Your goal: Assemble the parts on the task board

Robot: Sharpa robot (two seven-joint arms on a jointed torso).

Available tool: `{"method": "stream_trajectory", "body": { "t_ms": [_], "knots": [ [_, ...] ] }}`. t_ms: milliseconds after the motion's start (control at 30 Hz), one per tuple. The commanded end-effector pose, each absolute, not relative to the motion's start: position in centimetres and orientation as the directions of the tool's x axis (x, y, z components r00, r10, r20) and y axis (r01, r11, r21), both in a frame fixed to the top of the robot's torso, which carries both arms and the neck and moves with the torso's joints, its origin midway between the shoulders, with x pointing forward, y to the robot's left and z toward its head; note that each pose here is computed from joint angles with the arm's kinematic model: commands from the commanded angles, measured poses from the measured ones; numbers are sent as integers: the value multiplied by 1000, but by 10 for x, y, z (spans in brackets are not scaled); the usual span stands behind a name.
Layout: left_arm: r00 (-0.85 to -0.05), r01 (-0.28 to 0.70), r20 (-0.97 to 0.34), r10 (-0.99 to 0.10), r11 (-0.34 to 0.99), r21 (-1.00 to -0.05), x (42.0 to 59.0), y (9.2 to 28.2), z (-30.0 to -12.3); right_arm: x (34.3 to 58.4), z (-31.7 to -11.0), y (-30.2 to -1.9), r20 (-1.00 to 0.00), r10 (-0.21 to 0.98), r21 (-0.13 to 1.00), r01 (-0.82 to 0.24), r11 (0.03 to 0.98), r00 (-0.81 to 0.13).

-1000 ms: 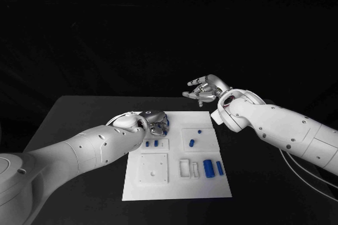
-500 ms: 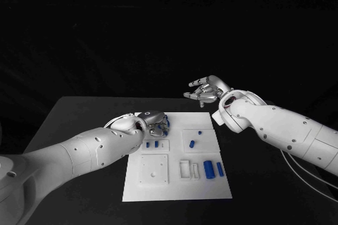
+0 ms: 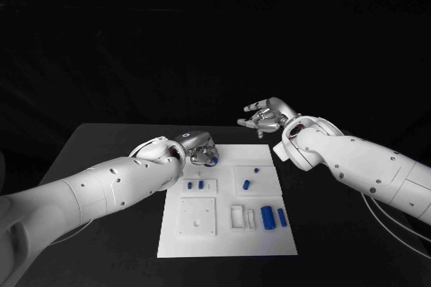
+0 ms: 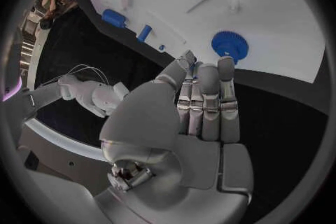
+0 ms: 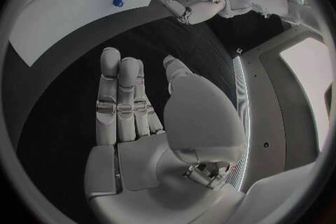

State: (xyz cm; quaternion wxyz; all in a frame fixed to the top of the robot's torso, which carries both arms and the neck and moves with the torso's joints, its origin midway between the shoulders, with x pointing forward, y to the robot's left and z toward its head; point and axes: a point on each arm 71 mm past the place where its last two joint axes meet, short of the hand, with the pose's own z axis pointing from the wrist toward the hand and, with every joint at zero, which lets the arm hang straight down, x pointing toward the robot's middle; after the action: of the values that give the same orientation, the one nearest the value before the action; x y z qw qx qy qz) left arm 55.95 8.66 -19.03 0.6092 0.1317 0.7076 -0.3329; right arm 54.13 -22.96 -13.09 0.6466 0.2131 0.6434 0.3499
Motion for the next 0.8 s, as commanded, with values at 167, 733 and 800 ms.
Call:
{"method": "stream_trajectory", "body": {
  "t_ms": [167, 733, 800],
  "knots": [
    [-253, 564, -942, -222, 757, -330, 559, 104, -187, 541, -130, -232, -687, 723, 722, -183, 667, -73],
    [-294, 524, -936, -194, 786, -328, 555, 126, -201, 541, -130, -233, -687, 723, 722, -182, 668, -71],
    [-297, 520, -935, -191, 789, -327, 555, 128, -203, 541, -130, -233, -687, 723, 722, -182, 668, -71]
  ]
}}
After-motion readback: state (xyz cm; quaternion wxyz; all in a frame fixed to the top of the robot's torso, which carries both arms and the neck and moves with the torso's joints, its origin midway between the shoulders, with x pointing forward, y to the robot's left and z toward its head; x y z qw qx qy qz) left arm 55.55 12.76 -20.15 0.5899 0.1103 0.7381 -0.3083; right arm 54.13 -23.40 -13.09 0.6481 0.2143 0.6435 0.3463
